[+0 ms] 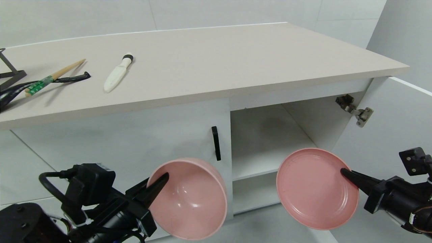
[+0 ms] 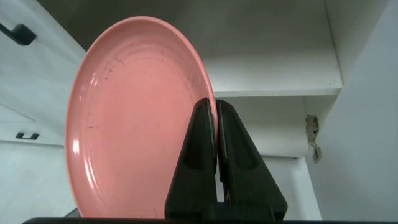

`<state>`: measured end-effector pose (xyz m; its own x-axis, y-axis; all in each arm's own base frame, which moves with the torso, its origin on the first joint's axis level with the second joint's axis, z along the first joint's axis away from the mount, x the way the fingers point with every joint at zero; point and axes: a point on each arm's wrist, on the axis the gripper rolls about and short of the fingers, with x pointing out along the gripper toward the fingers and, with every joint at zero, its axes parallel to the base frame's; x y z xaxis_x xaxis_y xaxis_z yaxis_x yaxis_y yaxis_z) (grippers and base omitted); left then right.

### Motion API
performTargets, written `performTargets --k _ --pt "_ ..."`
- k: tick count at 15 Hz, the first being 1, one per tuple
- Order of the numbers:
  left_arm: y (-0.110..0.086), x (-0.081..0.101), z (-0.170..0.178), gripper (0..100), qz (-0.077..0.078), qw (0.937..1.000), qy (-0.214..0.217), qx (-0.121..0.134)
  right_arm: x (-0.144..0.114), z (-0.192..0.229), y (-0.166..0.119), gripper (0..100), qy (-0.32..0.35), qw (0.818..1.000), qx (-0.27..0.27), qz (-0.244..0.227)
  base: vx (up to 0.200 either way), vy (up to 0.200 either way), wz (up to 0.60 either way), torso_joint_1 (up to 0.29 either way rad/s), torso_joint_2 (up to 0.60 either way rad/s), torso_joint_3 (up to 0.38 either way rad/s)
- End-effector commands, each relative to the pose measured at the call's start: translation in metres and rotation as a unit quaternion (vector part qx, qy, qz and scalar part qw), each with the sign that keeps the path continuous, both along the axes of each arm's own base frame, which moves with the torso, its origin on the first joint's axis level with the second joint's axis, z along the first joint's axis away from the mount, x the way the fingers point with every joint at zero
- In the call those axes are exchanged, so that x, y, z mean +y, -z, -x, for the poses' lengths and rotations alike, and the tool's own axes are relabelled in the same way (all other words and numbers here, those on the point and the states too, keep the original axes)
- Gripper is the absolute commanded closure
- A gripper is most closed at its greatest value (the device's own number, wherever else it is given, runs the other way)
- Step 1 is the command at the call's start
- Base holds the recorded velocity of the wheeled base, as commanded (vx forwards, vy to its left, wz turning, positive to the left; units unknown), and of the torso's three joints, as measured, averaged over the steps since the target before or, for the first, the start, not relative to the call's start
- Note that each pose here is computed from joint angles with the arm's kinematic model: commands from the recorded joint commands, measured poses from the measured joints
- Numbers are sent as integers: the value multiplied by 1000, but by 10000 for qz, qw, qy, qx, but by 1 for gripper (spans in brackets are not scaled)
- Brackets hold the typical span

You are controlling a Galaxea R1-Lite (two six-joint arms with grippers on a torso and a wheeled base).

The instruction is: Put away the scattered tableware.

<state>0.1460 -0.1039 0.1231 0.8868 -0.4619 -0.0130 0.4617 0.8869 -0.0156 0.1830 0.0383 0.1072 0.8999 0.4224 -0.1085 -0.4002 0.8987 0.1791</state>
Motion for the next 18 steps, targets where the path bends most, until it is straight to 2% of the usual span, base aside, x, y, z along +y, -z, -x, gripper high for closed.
performTargets --k 1,5,14,17,18 --pt "-7 3 4 100 109 9998 7 -153 0 -3 4 100 0 10000 95 17 0 0 0 0 0 0" --pt "-7 3 4 100 109 9998 -1 -179 13 -6 13 100 -299 9992 252 53 0 -200 0 1 5 4" --pt "-11 5 6 100 164 9995 -1 -253 31 -46 22 100 -475 9986 214 50 0 0 0 0 0 0" --pt "-14 6 8 100 212 9992 7 -330 36 -64 20 100 -445 9990 26 11 200 0 0 1 4 1" --pt "-15 7 9 100 235 9991 -9 -361 37 -69 23 100 -384 9992 54 25 0 0 0 0 0 0"
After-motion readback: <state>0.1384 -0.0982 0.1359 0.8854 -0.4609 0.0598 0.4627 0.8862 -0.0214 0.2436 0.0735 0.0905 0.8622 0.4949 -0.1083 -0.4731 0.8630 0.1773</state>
